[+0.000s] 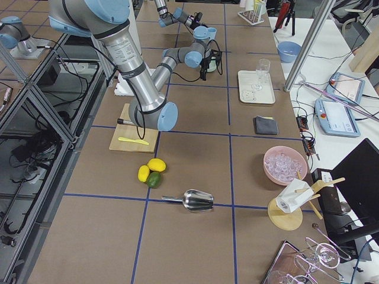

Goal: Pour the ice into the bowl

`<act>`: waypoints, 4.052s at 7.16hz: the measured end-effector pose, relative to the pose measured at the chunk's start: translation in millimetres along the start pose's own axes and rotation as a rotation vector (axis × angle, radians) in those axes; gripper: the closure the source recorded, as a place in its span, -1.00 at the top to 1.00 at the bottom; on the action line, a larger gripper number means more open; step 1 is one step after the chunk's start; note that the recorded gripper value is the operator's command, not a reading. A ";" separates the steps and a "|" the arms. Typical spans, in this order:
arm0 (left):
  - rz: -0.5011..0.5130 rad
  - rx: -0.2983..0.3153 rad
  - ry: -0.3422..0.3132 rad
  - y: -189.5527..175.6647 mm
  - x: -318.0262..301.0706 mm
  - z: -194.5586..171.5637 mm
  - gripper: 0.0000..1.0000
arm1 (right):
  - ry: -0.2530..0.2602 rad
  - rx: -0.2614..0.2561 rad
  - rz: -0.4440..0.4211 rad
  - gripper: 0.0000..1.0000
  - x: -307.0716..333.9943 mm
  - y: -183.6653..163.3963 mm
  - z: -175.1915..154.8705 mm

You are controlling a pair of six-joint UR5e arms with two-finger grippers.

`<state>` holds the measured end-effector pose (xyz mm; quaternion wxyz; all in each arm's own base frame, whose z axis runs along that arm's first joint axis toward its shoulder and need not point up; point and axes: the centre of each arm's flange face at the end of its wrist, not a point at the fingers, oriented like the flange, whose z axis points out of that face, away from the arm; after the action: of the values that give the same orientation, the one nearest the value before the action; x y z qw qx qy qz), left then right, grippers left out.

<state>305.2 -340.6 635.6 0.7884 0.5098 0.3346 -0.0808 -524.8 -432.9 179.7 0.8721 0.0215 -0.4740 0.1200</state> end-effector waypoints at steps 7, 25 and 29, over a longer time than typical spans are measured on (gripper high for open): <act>-0.030 -0.024 0.042 -24.2 -11.3 -11.8 1.00 | 0.000 -0.007 -0.004 1.00 -2.3 6.3 2.7; 0.149 -0.246 0.009 -249.3 -110.9 -14.1 1.00 | 0.066 0.004 -0.029 -1.00 -155.9 45.6 107.8; 0.212 -0.449 0.032 -261.2 -146.2 -8.7 1.00 | -0.081 -0.015 -0.029 -1.00 -107.9 30.4 13.6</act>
<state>67.3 -486.4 526.7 0.8806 0.3551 0.3014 0.0867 -599.2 -425.9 95.0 0.8538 0.0267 -0.5096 0.1028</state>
